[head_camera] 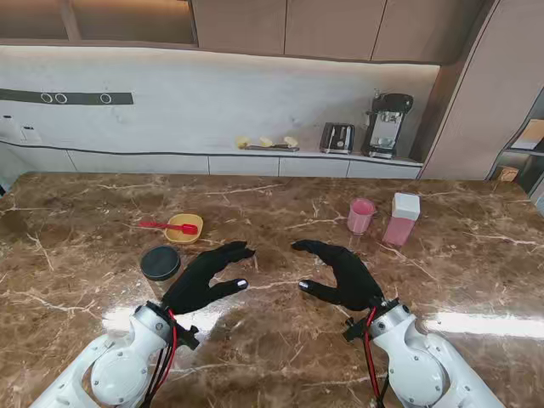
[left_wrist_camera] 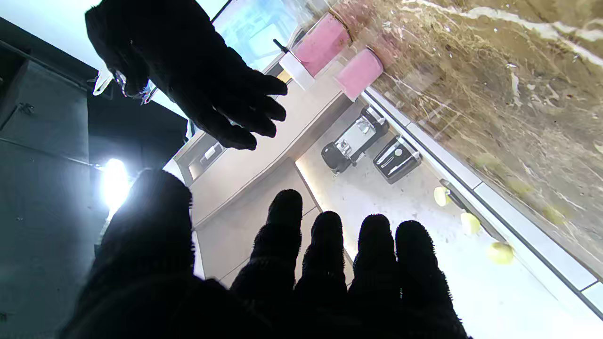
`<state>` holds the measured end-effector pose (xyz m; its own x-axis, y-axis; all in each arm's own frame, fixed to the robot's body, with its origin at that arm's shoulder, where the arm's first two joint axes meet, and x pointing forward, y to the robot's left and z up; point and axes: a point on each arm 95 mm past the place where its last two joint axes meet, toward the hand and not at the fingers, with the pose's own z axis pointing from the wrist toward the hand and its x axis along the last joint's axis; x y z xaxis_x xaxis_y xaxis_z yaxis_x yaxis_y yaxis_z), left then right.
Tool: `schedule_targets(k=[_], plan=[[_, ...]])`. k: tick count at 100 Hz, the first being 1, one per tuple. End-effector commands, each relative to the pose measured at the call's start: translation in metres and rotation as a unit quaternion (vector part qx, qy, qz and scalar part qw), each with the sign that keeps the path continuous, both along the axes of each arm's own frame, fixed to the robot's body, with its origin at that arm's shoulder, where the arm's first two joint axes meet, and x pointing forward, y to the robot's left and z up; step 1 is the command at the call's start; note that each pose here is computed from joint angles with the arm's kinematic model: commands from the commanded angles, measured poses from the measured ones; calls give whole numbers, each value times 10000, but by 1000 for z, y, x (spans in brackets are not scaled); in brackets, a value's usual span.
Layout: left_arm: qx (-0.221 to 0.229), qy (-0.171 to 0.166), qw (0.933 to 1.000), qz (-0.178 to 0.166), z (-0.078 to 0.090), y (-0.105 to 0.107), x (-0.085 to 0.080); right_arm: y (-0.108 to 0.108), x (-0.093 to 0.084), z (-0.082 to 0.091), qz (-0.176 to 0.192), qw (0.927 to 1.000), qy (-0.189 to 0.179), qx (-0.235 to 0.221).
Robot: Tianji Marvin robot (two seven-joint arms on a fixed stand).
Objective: Measure grain into the airtight container
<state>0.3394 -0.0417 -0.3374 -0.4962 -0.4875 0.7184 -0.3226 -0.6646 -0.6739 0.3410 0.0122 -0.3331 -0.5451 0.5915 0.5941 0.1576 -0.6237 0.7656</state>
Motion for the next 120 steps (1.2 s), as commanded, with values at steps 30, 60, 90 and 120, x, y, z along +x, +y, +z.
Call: schedule_targets(k=[30,60,90,120], plan=[[92,57,9999,-9,-2,2,0,4,-6,-9,96,9998,181,-63],[720,-405,9964,-199,33,30,9,3,-4,-10,37,9999,91,-90],[2321,-657,9704,-61,94,98,26,0,-5,-13,-29,9999,139,-73],[3722,473,9267,-204,125,141,56,0,-6,-10,-93,9999,93,33]])
